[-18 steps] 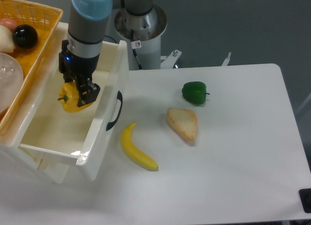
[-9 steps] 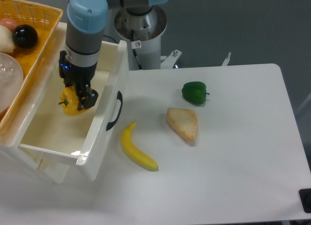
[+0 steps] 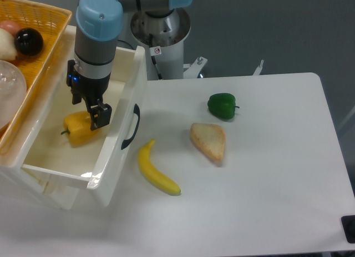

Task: Place the yellow pepper in the upper white drawer
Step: 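Open the gripper to release the pepper inside the drawer, then raise the open gripper up out of the drawer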

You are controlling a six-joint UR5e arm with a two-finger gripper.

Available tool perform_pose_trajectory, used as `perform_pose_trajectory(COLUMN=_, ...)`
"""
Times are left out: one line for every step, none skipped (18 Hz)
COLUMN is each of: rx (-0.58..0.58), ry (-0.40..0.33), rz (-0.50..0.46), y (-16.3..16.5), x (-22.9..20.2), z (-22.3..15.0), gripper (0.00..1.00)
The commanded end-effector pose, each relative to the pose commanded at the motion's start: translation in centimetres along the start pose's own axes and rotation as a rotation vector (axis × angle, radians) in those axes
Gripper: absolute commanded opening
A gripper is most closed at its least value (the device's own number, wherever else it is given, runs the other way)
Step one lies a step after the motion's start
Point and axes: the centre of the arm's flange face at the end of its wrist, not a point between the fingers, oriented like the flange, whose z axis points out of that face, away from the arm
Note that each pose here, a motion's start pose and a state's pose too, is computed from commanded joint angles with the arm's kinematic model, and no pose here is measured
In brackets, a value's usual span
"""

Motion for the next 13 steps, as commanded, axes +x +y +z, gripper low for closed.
perform_pose_trajectory(rx=0.01, ry=-0.014, rz=-0.002, y=-0.1, x=-0.4, z=-0.9, gripper=0.9)
perform_pose_trajectory(rx=0.021, ry=-0.029, rz=0.005, y=-0.5, x=-0.4, z=-1.9, gripper=0.9)
perform_pose_trajectory(rx=0.033, ry=-0.05, rz=0.003, y=-0.6, x=-0.6, z=-3.2, gripper=0.9)
perform_pose_trajectory(rx=0.05, ry=-0.074, rz=-0.008, y=-0.2, x=-1.0, z=-4.7, gripper=0.9)
perform_pose_trajectory(rx=0.069, ry=-0.089, rz=-0.024, y=0.4, x=-1.7, z=-5.8, gripper=0.9)
perform_pose_trajectory(rx=0.087, ry=-0.107, rz=-0.044, y=1.2, x=-2.6, z=-7.1, gripper=0.9)
perform_pose_trajectory(rx=0.097, ry=-0.136, rz=-0.047, y=2.1, x=-3.5, z=-8.4, gripper=0.9)
perform_pose_trajectory(rx=0.092, ry=-0.163, rz=0.001, y=2.8, x=-4.3, z=-9.2, gripper=0.9)
perform_pose_trajectory(rx=0.085, ry=-0.188, rz=0.057, y=4.3, x=-5.5, z=-9.9, gripper=0.9)
perform_pose_trajectory(rx=0.079, ry=-0.216, rz=0.077, y=6.0, x=-6.6, z=-11.2, gripper=0.9)
perform_pose_trajectory(rx=0.076, ry=-0.23, rz=0.069, y=7.4, x=-7.5, z=-11.8, gripper=0.9)
perform_pose_trajectory(rx=0.075, ry=-0.242, rz=0.058, y=8.1, x=-8.1, z=-12.3, gripper=0.9)
perform_pose_trajectory(rx=0.073, ry=-0.254, rz=0.044, y=8.9, x=-8.7, z=-12.6, gripper=0.91)
